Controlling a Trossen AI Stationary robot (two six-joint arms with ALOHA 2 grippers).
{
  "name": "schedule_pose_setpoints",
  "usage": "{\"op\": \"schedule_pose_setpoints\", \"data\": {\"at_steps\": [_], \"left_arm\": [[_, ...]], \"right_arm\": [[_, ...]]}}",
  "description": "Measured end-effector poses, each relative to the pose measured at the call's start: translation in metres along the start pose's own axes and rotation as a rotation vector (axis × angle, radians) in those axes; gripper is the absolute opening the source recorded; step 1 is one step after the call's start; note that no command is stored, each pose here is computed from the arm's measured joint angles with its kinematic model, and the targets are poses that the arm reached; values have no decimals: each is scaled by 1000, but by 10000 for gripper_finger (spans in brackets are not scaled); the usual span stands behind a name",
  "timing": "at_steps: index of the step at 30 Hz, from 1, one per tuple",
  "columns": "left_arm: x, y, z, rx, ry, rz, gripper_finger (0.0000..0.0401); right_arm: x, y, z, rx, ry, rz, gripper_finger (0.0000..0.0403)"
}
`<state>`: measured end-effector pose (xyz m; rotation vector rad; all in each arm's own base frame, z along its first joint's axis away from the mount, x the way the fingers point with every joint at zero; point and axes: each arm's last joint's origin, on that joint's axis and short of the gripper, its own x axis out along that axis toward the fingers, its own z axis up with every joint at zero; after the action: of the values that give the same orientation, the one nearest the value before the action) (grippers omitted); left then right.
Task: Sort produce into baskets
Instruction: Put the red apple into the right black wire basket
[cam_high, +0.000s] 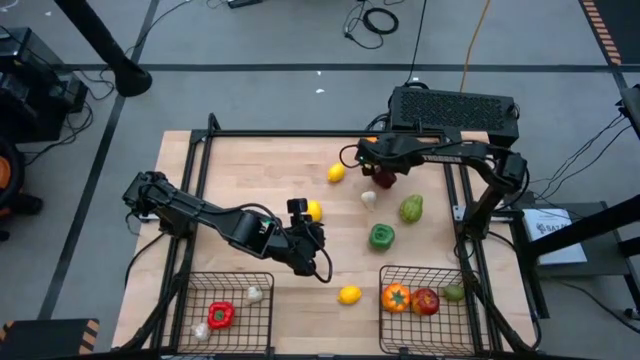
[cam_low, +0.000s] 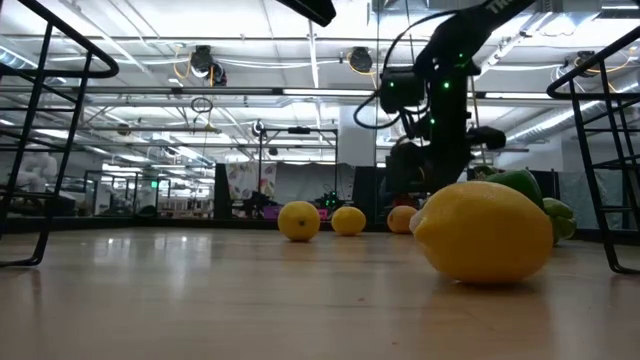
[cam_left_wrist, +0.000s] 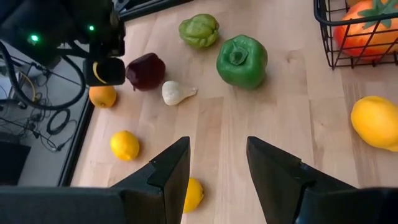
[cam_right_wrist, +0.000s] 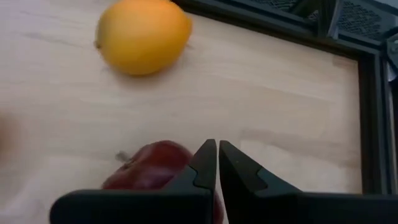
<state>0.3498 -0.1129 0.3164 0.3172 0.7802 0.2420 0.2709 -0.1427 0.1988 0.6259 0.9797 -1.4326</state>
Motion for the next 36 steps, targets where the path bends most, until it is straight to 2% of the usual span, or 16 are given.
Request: {"op": "schedule_pose_setpoints", "data": {"at_steps": [11,28,36], "left_arm": [[0,0,0,10,3,0,166],[0,0,-1,10,5,0,166],[0,0,-1,11,5,0,166]], "right_arm": [[15,12,-7,-53,61,14,11],[3,22,-22,-126,48,41,11],[-25,4,-14,-128,-2,94,11]]}}
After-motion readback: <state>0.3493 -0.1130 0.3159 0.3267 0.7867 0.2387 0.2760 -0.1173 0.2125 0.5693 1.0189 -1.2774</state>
